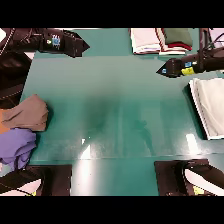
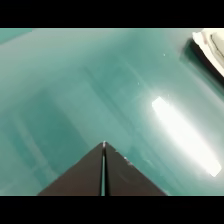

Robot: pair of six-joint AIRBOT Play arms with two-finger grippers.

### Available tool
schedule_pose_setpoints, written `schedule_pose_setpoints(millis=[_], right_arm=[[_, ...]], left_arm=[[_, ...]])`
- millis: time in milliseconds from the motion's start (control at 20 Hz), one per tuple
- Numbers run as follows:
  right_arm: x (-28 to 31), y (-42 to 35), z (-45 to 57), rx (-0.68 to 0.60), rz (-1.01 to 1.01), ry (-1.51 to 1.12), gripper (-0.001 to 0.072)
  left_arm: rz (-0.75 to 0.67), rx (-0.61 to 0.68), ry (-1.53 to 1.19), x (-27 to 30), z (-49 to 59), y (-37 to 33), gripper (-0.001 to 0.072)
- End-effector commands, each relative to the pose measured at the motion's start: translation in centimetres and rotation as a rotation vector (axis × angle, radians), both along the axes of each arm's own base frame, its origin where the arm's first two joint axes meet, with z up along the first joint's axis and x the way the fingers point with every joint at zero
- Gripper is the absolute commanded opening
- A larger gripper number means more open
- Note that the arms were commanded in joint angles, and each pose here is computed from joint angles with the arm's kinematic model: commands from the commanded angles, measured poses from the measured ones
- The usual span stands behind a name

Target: Fold the shirts.

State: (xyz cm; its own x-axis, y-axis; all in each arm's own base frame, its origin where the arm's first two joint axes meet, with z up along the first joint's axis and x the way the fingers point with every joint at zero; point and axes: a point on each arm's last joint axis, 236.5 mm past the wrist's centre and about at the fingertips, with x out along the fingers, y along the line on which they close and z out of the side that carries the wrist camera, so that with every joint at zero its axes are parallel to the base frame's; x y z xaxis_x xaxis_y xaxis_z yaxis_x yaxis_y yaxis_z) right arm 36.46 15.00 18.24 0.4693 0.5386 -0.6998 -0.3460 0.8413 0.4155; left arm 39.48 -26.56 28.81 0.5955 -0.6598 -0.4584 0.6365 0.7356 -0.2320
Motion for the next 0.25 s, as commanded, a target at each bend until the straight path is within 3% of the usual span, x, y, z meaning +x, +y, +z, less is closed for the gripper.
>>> schedule_pose_setpoints(millis=[0, 200], right_arm=[[-0.48, 1.49, -0.15, 0.001, 0.043, 0.002, 0.0020], [-0.51, 1.48, -0.16, 0.001, 0.043, 0.004, 0.0020]], left_arm=[[0.016, -0.023, -0.031, 0.59, 0.79, -0.02, 0.0025], [0.022, -0.031, -0.043, 0.80, 1.09, -0.01, 0.0025]])
